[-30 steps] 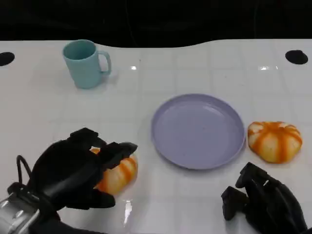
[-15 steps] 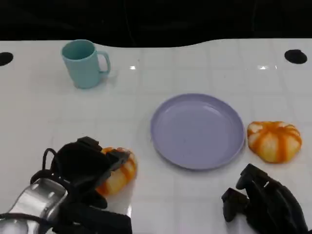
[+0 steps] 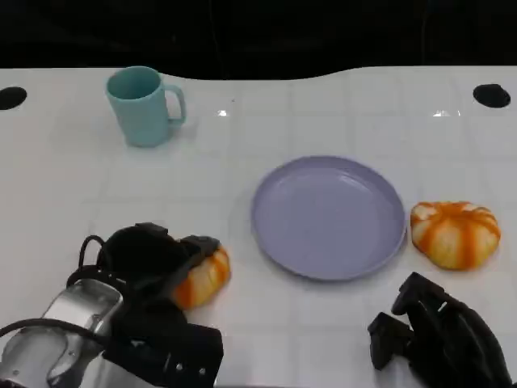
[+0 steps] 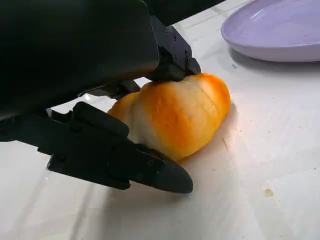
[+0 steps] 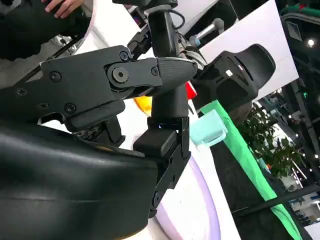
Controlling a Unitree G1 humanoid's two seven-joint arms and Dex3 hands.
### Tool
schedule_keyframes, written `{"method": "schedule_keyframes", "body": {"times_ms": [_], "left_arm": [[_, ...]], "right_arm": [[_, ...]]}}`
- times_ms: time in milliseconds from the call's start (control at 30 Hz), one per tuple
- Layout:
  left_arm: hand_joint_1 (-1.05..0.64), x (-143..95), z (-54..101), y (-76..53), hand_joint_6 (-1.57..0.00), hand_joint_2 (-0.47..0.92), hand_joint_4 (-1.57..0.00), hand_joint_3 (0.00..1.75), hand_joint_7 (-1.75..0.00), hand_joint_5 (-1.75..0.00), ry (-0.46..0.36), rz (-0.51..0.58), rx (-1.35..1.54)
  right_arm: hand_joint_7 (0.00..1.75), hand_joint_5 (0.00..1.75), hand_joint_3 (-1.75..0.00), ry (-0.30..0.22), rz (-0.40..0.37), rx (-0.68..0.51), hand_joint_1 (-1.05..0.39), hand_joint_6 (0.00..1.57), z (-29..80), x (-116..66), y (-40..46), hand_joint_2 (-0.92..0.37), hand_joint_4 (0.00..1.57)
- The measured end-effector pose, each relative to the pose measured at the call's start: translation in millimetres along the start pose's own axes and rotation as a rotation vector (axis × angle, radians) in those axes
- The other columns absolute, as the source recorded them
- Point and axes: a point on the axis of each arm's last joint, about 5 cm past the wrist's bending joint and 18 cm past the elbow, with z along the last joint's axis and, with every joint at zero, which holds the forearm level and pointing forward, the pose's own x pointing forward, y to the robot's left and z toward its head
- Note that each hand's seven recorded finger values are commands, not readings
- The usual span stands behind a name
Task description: Grasp the bread from the table and place it into the plate.
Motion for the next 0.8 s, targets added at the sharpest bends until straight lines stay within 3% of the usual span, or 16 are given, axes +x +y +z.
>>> {"method": "schedule_keyframes", "body": {"times_ms": [33, 67, 100, 133, 167, 267, 567, 800], "left_arm": [[-0.31, 0, -2.2, -2.7, -1.11, 0.90, -0.87, 0.33, -0.13, -1.06, -0.010, 0.026, -0.007], [-0.29, 1, -4.4, -6.2, -1.21, 0.84, -0.87, 0.49, -0.31, -1.37, -0.021, 0.059, -0.023], [-0.28, 1, -7.0, -10.8, -1.14, 0.80, -0.85, 0.60, -0.59, -1.53, -0.031, 0.101, -0.037], [-0.28, 1, -8.9, -14.9, -0.96, 0.75, -0.84, 0.73, -1.11, -1.66, -0.041, 0.137, -0.048], [-0.28, 1, -10.5, -19.3, -0.86, 0.72, -0.85, 0.81, -1.36, -1.70, -0.049, 0.171, -0.057], [-0.26, 2, -13.2, -27.5, -0.73, 0.63, -0.85, 1.06, -1.69, -1.74, -0.066, 0.257, -0.082], [-0.25, -1, -17.7, -46.1, -0.69, 0.53, -0.85, 1.29, -1.75, -1.75, -0.087, 0.378, -0.124], [-0.23, -1, -17.9, -42.4, -0.70, 0.46, -0.84, 1.36, -1.74, -1.75, -0.070, 0.430, -0.194]], "right_arm": [[1.41, 1.69, -0.23, 0.000, 0.000, 0.000, -0.56, 0.69, 0.0, 0.0, 0.0, -0.92, 0.77], [1.41, 1.68, -0.23, 0.000, 0.000, 0.000, -0.56, 0.68, 0.0, -0.1, 0.0, -0.92, 0.77], [1.41, 1.68, -0.23, 0.000, 0.000, 0.000, -0.55, 0.68, 0.0, -0.1, 0.0, -0.92, 0.77], [1.41, 1.68, -0.23, 0.000, -0.001, 0.000, -0.55, 0.68, -0.1, -0.2, -0.1, -0.92, 0.77], [1.41, 1.68, -0.23, 0.000, -0.001, 0.001, -0.56, 0.68, -0.1, -0.2, -0.1, -0.92, 0.77], [1.41, 1.68, -0.22, 0.000, -0.001, 0.001, -0.56, 0.68, -0.1, -0.2, -0.2, -0.92, 0.77], [1.40, 1.68, -0.21, 0.001, -0.002, 0.002, -0.56, 0.69, 0.0, 0.4, -0.3, -0.92, 0.78], [1.39, 1.68, -0.22, 0.000, -0.001, 0.002, -0.56, 0.70, 0.1, 1.2, -0.4, -0.92, 0.78]]}}
